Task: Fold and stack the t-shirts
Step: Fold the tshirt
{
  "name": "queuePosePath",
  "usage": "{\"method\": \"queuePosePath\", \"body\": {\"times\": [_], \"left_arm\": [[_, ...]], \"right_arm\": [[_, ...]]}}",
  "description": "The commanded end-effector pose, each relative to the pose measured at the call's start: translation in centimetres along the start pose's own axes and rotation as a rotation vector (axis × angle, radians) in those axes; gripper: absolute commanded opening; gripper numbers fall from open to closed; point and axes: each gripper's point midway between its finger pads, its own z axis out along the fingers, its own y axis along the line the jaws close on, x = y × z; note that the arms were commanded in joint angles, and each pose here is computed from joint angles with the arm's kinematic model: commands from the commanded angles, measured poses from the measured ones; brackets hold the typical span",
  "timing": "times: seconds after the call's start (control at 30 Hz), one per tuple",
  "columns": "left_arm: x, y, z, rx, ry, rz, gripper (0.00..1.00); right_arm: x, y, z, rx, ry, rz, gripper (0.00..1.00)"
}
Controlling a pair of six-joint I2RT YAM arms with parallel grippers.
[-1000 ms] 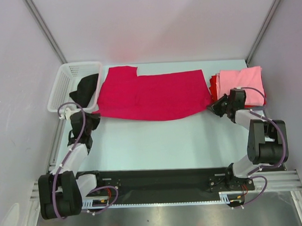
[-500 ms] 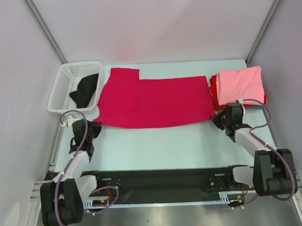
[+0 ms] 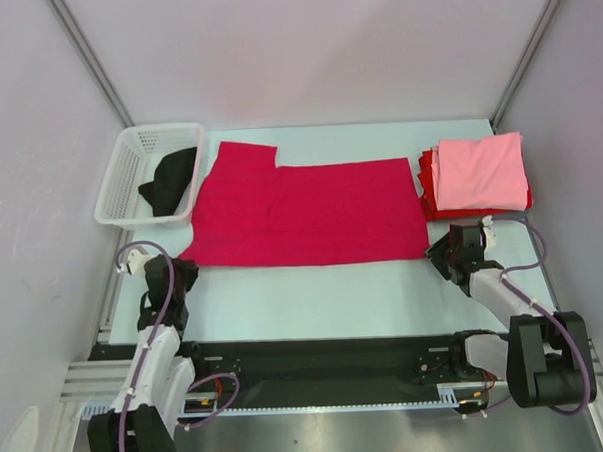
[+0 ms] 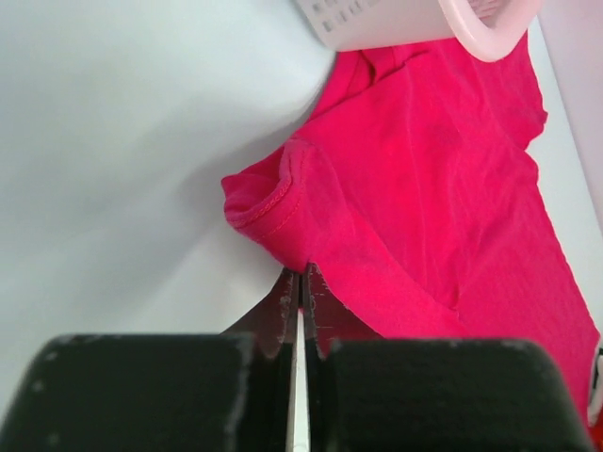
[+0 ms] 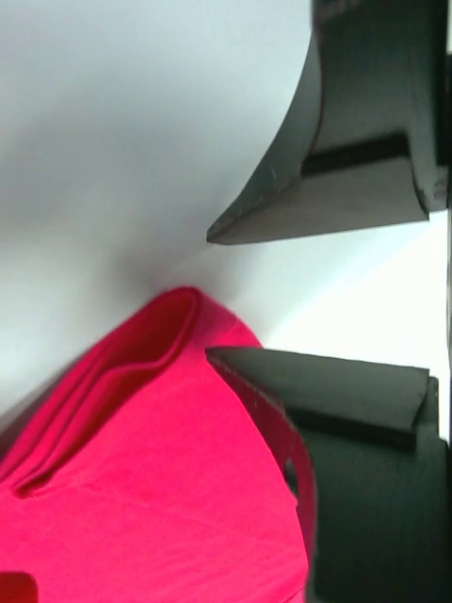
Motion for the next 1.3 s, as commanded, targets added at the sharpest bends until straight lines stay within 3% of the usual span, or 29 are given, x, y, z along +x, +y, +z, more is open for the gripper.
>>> {"method": "queuePosePath", "body": {"times": [0.0, 0.2, 0.27, 0.57, 0.77, 0.8, 1.03, 1.27], "left_arm": [[-0.5, 1.9, -0.2, -0.068, -0.043, 0.025, 0.07], [-0.4, 2.5, -0.4, -0.089, -0.046, 0.030, 0.41], [-0.6, 2.4, -0.6, -0.088, -0.046, 0.043, 0.43], [-2.5, -2.0, -2.0, 0.041, -0.053, 0.073, 0.43], [-2.7, -4.8, -2.1, 0.087, -0.061, 0.114, 0.39], [-2.0, -5.4, -2.1, 0.105, -0.047, 0.124, 0.39], [0.4, -5.4, 0.2, 0.078, 0.016, 0.114, 0.38], [2.0, -2.1, 2.1, -0.081, 0.048, 0.069, 0.38]], "right_arm": [[-1.0, -0.8, -0.6, 0.020, -0.068, -0.003, 0.53], [-1.3, 0.5, -1.3, -0.038, -0.071, -0.022, 0.50], [-1.5, 1.0, -1.6, -0.057, -0.077, -0.029, 0.47], [-2.6, 5.8, -4.6, -0.132, -0.186, -0.151, 0.36], [-2.7, 7.6, -3.5, -0.087, -0.178, -0.205, 0.11], [-2.3, 7.6, -2.7, -0.058, -0.155, -0.216, 0.01], [-0.6, 5.9, 0.7, 0.067, -0.088, -0.228, 0.00], [-0.3, 2.2, 2.4, 0.191, -0.049, -0.179, 0.00]]}}
